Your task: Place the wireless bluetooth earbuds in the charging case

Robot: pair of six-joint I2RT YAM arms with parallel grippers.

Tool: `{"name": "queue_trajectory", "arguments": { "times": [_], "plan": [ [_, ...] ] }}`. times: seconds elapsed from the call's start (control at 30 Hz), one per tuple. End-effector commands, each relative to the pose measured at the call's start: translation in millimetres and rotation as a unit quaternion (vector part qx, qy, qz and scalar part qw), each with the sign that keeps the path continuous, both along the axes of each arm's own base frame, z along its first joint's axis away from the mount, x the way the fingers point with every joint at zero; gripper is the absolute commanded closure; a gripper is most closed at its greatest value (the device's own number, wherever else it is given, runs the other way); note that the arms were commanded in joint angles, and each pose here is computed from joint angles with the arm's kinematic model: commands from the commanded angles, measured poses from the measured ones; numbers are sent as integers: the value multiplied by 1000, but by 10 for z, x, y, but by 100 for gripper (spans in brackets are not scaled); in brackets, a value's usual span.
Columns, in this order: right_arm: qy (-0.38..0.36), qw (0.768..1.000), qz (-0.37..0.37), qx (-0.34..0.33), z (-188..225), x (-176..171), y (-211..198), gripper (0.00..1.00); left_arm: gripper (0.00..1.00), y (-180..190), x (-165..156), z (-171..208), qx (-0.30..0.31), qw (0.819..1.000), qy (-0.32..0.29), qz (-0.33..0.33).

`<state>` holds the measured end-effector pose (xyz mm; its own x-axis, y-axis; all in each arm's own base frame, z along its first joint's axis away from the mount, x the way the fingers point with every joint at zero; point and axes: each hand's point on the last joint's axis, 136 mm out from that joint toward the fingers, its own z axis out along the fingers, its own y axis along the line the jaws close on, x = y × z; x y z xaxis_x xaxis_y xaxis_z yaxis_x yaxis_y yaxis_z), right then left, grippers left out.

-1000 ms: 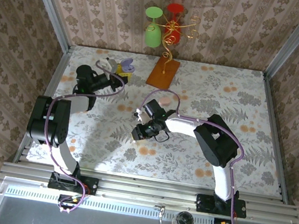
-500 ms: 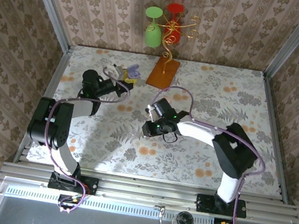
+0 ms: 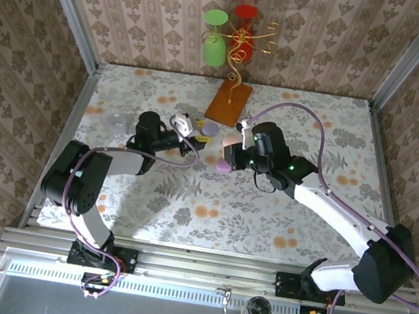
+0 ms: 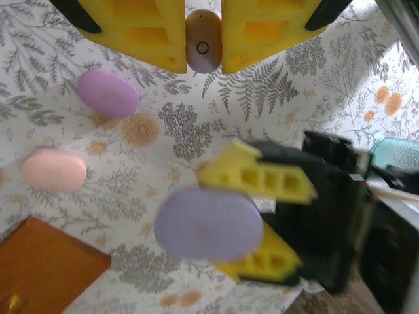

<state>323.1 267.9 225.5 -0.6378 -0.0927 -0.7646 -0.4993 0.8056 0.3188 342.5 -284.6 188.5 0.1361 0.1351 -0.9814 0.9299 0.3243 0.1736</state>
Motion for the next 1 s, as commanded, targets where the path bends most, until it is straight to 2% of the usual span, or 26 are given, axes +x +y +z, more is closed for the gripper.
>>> {"name": "queue_trajectory", "arguments": {
  "times": [0.0, 0.23, 0.4, 0.63, 0.8, 0.97],
  "plan": [
    [-29, 1000, 2, -8, 123, 41, -46, 82, 80, -104, -152, -9, 5, 1000, 0, -18],
    [-14, 1000, -4, 10, 107, 62, -63, 82, 80, -268, -248, 31, -33, 997, 46, -45],
    [21, 999, -27, 1, -174, 80, -198, 83, 80, -240, -280, 40, -54, 996, 55, -45],
    [116, 990, -73, -45, -973, -75, -428, 82, 79, -167, -307, 11, -57, 996, 65, -38],
    [189, 976, -97, -46, -1562, -316, -495, 82, 79, -113, -357, -4, -53, 996, 63, -30],
    [232, 965, -116, -48, -1981, -480, -508, 82, 79, -112, -383, 0, -53, 996, 66, -34]
  ]
}}
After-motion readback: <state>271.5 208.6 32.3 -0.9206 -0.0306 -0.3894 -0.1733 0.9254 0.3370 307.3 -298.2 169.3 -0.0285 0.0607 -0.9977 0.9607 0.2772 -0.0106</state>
